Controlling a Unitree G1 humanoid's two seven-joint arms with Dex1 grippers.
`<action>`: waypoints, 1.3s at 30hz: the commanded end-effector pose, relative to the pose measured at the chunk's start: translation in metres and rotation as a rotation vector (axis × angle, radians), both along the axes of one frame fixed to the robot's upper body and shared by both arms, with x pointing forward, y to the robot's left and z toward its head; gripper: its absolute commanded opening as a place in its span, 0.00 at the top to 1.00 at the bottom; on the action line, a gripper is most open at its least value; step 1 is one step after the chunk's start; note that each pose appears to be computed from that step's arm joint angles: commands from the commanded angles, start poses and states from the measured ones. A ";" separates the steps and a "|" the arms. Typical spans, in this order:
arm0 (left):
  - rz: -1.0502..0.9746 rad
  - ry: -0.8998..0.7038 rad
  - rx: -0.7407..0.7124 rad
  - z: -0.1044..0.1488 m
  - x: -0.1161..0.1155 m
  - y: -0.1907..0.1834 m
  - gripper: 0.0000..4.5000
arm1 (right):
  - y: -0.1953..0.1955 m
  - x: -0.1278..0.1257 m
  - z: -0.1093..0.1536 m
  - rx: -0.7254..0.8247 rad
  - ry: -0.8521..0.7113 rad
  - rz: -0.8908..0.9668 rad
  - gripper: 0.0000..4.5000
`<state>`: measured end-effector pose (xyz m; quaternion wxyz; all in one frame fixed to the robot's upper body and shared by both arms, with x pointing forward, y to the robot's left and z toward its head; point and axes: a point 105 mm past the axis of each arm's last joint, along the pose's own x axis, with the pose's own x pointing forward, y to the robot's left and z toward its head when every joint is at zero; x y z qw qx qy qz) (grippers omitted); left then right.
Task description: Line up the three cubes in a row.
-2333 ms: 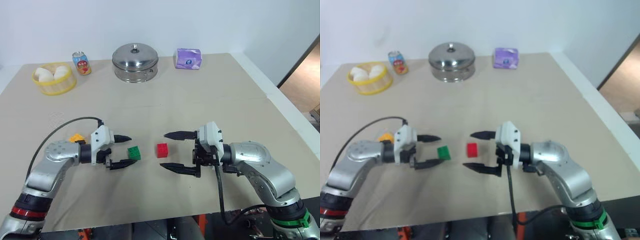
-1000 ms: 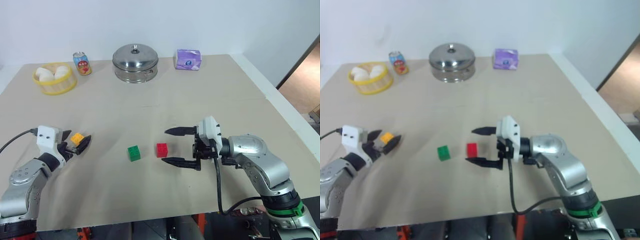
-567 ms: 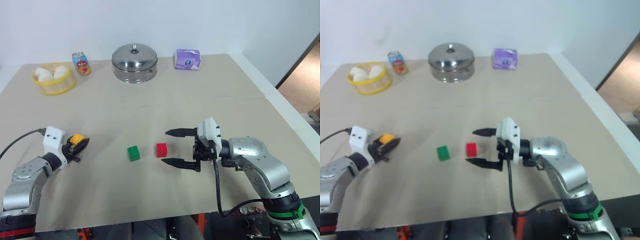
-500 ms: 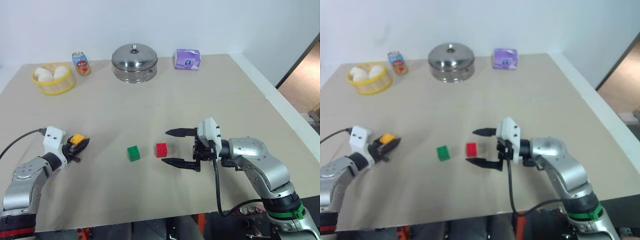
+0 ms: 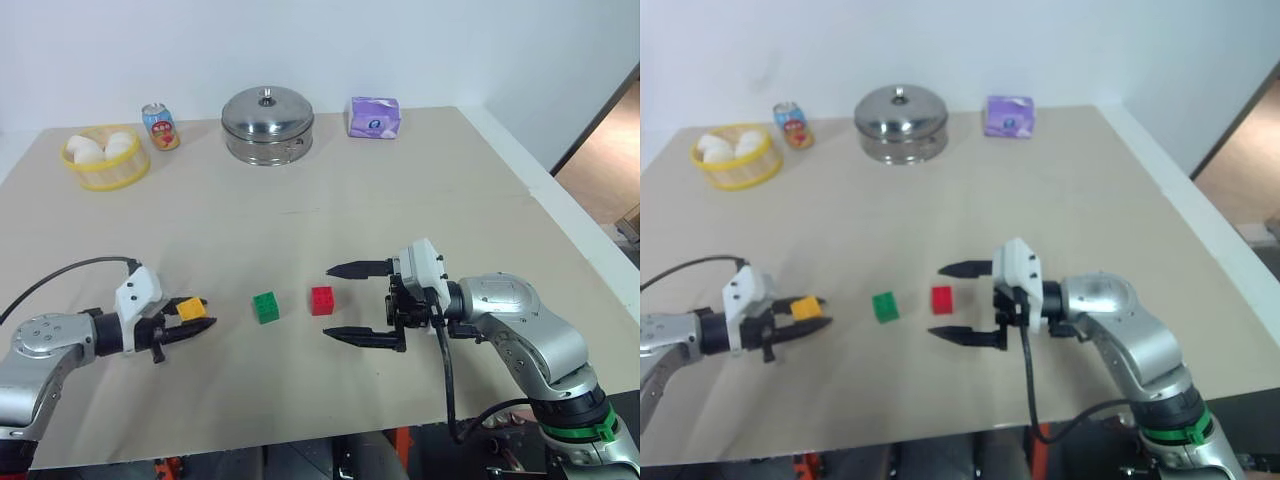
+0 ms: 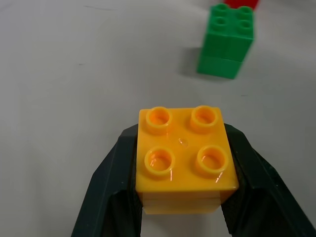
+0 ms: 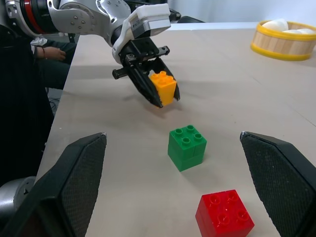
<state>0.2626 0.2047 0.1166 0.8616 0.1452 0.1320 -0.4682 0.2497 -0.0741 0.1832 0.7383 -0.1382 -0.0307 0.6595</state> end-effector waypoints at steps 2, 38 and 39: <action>-0.073 -0.020 -0.013 0.004 0.005 -0.015 0.69 | -0.002 -0.002 0.005 0.004 -0.044 -0.008 0.00; -0.273 -0.002 0.047 -0.003 0.021 -0.012 0.01 | -0.009 -0.006 0.002 -0.010 -0.031 -0.059 0.00; -0.277 0.000 0.047 -0.001 0.020 -0.012 0.01 | -0.009 -0.006 0.002 -0.011 -0.031 -0.059 0.00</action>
